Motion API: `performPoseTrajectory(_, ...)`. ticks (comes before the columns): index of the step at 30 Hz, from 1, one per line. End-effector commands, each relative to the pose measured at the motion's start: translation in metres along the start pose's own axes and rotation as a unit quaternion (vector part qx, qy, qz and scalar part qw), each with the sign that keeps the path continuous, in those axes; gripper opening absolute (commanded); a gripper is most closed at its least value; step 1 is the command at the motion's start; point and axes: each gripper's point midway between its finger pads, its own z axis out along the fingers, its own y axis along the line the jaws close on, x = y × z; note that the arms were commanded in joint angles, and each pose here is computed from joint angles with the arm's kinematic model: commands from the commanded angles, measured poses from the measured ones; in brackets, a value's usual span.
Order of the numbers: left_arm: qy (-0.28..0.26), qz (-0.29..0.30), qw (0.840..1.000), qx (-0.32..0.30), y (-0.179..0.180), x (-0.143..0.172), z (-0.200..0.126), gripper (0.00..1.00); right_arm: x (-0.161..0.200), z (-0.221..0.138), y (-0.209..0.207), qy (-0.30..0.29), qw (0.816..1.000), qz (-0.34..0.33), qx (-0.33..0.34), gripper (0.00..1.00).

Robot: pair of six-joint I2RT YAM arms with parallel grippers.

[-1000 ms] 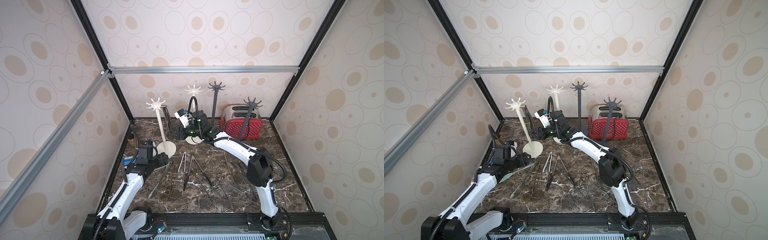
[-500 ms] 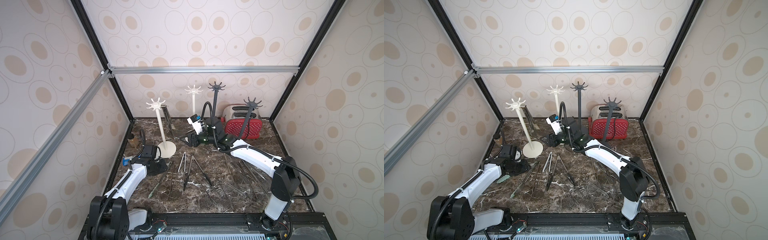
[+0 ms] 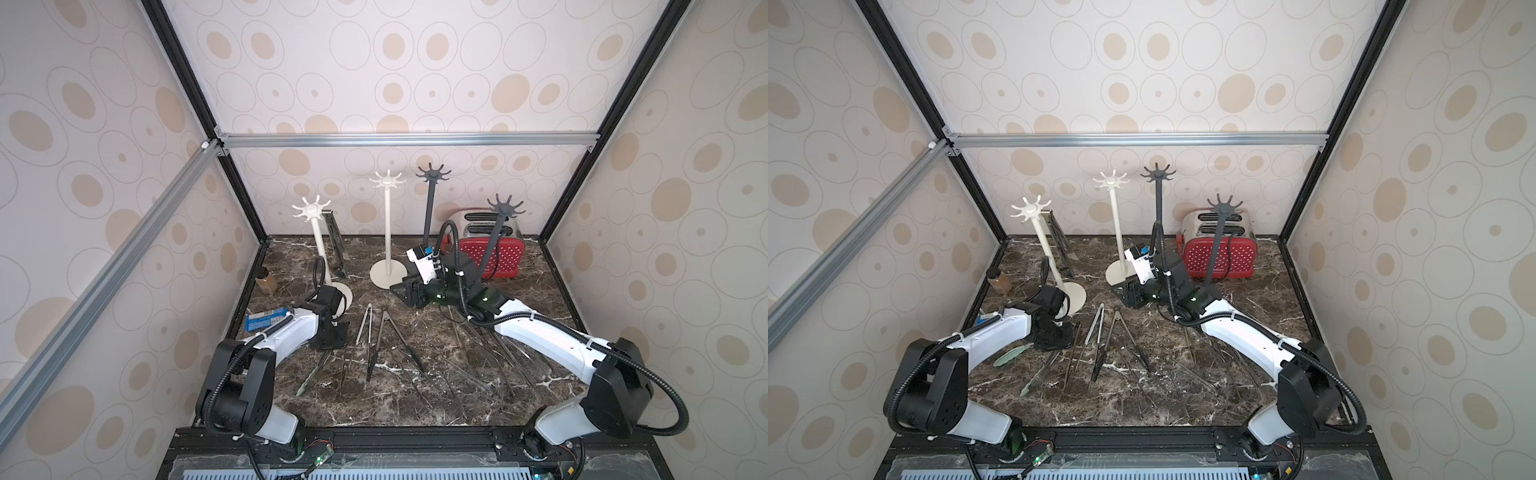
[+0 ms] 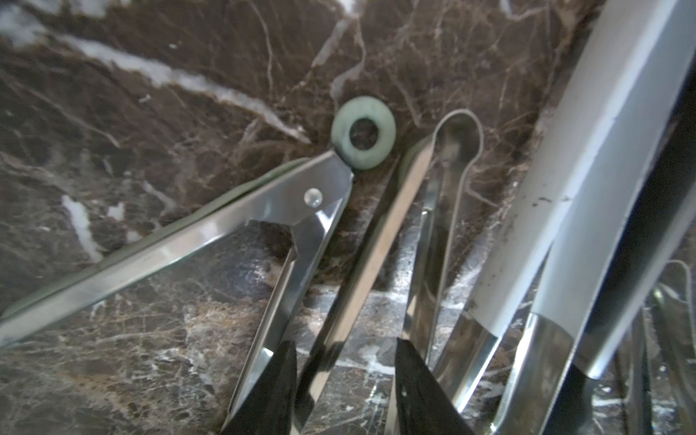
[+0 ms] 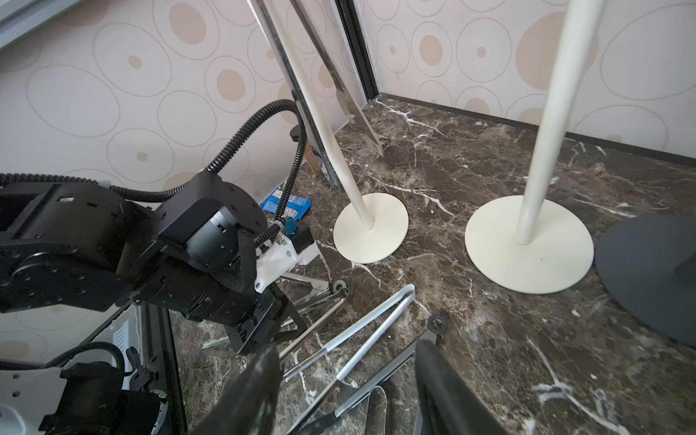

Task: Hang food tongs on kitchen utensil racks
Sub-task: Pick up the food tongs from the center of the board.

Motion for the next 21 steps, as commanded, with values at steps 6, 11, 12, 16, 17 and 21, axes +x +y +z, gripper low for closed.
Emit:
performPoseTrajectory(6, 0.001, 0.022, 0.999, -0.039, 0.009, -0.006, -0.004, 0.38, -0.005, -0.016, -0.011, -0.023, 0.999, -0.001, 0.023, 0.60)
performPoseTrajectory(11, 0.009, 0.029, 0.999, -0.039, 0.007, -0.005, 0.003, 0.32, -0.004, -0.017, -0.012, -0.023, 0.999, 0.000, 0.025, 0.60)
performPoseTrajectory(12, 0.010, 0.031, 0.999, -0.039, 0.007, -0.004, 0.003, 0.31, -0.004, -0.017, -0.013, -0.022, 0.999, 0.001, 0.026, 0.60)
performPoseTrajectory(16, 0.013, 0.035, 0.999, -0.038, 0.005, -0.004, 0.006, 0.27, -0.003, -0.017, -0.014, -0.022, 0.999, 0.004, 0.027, 0.60)
performPoseTrajectory(17, 0.015, 0.036, 0.999, -0.038, 0.005, -0.003, 0.007, 0.26, -0.003, -0.017, -0.015, -0.022, 0.999, 0.005, 0.027, 0.60)
performPoseTrajectory(21, 0.020, 0.039, 0.998, -0.039, 0.004, -0.002, 0.011, 0.23, -0.002, -0.016, -0.016, -0.022, 0.999, 0.009, 0.028, 0.60)
